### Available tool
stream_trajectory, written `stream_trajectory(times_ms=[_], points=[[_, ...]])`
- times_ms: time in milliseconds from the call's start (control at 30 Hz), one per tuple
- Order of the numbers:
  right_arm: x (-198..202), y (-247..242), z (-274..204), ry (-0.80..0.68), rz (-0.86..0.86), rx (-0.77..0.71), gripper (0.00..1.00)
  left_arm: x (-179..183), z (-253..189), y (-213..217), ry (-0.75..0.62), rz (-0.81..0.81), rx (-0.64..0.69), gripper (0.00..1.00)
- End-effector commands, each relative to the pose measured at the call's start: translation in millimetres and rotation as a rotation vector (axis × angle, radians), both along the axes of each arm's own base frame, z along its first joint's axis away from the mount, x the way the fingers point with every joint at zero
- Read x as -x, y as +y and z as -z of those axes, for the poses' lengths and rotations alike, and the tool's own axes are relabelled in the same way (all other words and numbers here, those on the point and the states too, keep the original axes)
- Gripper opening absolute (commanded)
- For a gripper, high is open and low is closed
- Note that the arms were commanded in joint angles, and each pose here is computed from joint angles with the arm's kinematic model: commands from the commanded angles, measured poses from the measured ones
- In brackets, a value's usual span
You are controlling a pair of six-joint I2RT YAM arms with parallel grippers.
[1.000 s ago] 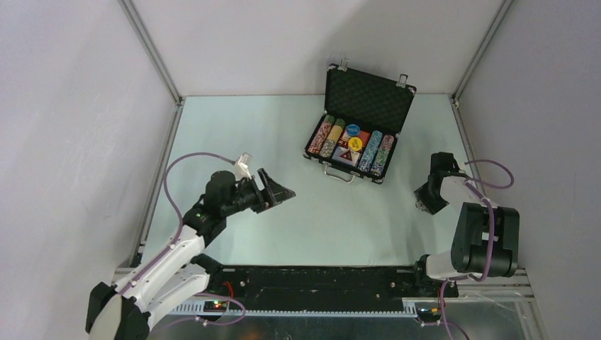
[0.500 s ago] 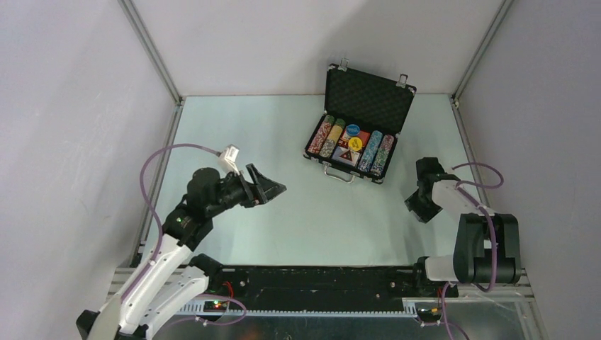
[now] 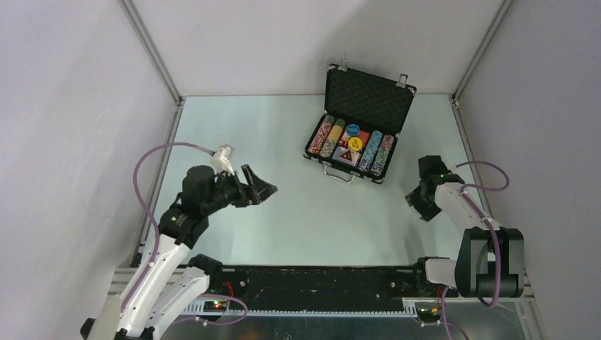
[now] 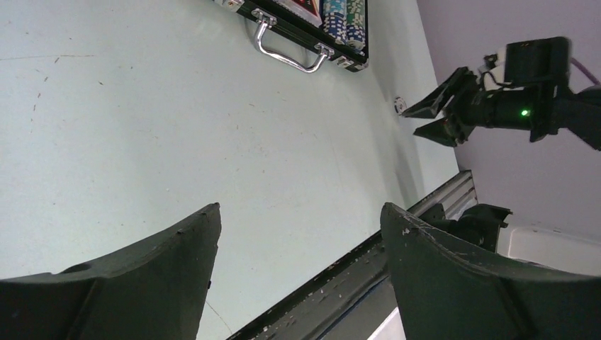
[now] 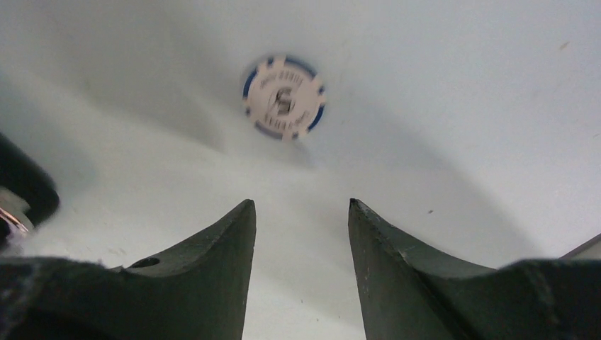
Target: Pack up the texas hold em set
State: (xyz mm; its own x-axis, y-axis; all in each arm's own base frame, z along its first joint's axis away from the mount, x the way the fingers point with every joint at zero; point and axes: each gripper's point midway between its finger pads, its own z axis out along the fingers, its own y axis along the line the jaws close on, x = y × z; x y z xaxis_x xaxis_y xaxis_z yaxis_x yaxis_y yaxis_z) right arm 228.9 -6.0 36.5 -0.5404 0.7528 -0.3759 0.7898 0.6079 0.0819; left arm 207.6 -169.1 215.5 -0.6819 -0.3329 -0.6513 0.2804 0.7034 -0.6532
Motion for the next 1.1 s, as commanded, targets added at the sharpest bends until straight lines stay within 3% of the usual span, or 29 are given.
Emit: stream_trajectory(times_ms=[0, 167, 400, 1067], points=[[-22, -40, -29, -0.073, 0.078, 0.044, 0.55, 1, -13, 3, -0.060, 0.027, -0.018, 0.88], [-39, -75, -35, -0.081, 0.137, 0.037, 0.56, 3, -17, 9, -0.086, 0.030, -0.058, 0.88], [-51, -92, -5, -0.025, 0.184, -0.018, 0.54, 0, -12, 20, -0.102, 0.021, -0.140, 0.89], [-49, -51, 29, 0.107, 0.115, -0.045, 0.44, -6, 6, 43, -0.121, -0.055, -0.269, 0.89]])
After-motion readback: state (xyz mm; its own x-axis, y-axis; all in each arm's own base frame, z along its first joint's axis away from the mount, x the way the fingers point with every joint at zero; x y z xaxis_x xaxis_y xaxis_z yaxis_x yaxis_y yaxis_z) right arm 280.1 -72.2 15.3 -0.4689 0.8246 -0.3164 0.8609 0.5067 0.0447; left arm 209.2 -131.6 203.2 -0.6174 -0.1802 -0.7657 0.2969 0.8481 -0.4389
